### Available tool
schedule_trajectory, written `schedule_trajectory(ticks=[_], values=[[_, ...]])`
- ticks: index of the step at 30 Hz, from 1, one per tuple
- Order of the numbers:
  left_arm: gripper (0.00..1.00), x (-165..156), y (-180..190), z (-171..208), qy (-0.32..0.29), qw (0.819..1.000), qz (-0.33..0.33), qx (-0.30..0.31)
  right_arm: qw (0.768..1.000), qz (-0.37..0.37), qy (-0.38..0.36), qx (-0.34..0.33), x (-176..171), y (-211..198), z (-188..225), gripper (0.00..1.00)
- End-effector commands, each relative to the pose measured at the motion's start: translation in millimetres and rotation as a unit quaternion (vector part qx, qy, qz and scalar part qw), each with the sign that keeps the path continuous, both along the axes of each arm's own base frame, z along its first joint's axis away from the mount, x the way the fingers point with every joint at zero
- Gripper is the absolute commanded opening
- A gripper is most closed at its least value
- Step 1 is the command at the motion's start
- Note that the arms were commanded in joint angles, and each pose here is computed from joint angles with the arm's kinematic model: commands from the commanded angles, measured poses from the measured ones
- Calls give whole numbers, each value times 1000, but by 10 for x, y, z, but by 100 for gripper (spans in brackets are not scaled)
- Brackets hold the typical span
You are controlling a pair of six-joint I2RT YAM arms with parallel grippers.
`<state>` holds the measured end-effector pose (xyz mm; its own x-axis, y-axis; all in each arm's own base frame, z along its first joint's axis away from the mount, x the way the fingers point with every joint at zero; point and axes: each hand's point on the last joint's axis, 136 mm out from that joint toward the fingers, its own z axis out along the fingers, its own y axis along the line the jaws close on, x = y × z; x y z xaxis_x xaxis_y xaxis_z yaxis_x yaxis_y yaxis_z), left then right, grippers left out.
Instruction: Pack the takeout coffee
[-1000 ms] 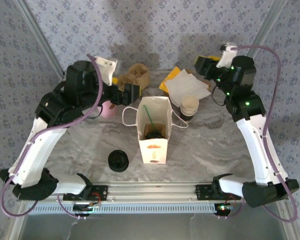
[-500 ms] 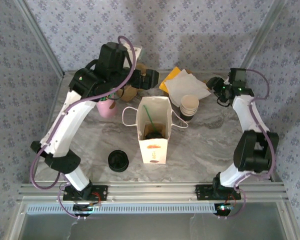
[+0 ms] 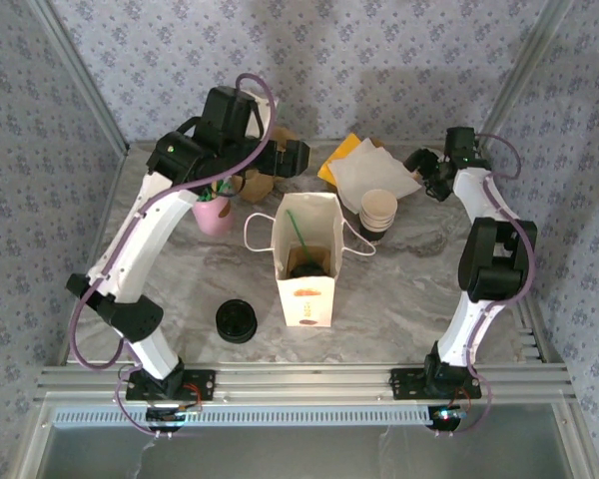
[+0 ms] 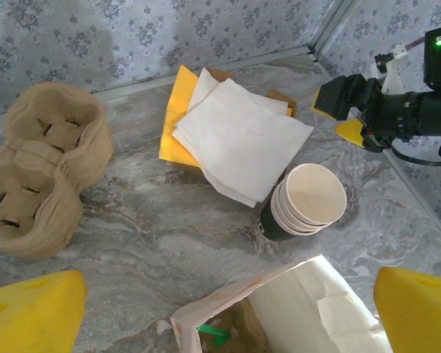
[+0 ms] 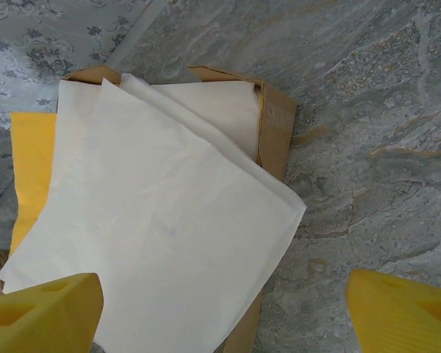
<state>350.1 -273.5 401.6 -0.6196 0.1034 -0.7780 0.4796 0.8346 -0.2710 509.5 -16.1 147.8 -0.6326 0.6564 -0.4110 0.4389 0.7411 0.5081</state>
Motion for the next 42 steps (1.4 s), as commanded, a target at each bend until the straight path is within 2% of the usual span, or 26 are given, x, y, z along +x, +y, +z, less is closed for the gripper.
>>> schedule_trajectory(ticks=[1,12,19,26,42], values=[[100,15,-35,11,3,1000,-4,-17,1000,2,21,-2,49,-22,-196,87],[100,171,-125,-75,13,1000,-2,-21,999,3,44,30,253,-8,-537,83],[99,229,-151,-119,19,1000,-3,-19,998,5,37,57,400,29,-636,69],[99,263,-152,-146,23,1000,-2,-19,997,8,21,74,467,49,-636,49],[99,304,-220,-172,32,999,-7,-25,998,27,-26,54,534,90,-328,25]])
